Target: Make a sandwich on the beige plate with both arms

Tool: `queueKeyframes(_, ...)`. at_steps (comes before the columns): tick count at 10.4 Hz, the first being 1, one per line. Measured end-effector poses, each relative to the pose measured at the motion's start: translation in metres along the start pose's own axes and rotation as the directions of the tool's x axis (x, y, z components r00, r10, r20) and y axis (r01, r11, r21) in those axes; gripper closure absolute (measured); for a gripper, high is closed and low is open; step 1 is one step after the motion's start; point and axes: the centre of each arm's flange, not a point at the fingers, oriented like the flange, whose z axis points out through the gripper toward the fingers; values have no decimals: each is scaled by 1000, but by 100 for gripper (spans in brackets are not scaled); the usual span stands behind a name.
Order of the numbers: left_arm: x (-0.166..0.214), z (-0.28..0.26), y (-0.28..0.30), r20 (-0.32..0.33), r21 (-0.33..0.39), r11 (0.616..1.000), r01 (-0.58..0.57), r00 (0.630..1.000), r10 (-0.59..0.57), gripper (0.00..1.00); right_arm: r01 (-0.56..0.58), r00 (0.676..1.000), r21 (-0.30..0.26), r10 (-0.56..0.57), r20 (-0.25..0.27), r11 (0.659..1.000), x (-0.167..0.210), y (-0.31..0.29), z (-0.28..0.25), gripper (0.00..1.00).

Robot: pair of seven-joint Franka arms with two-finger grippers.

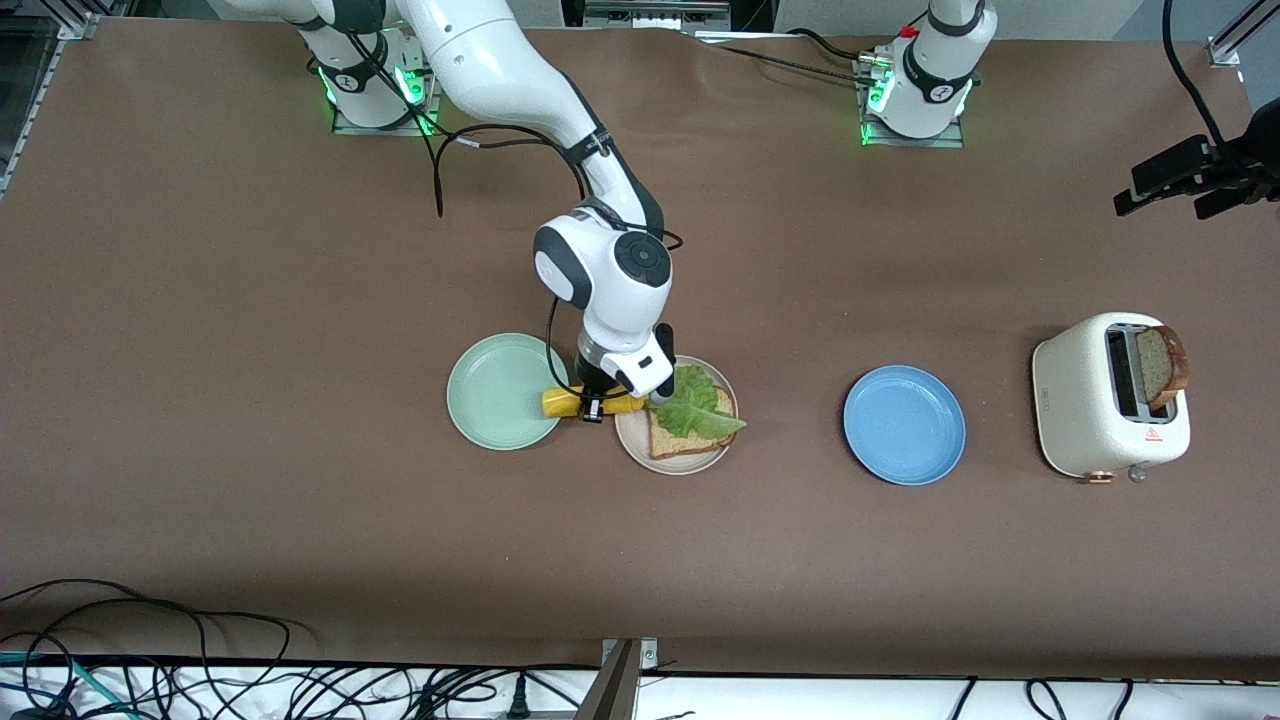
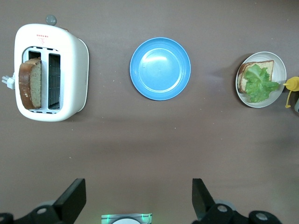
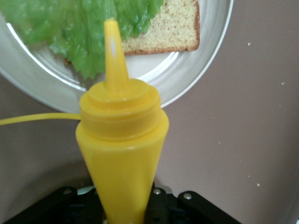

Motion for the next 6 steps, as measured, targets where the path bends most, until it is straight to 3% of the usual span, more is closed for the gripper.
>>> queueKeyframes(6,0,0,-1,0,0,1000,1,1000,-1,0,32,999,-27,-31,41,999,0,0,6,85)
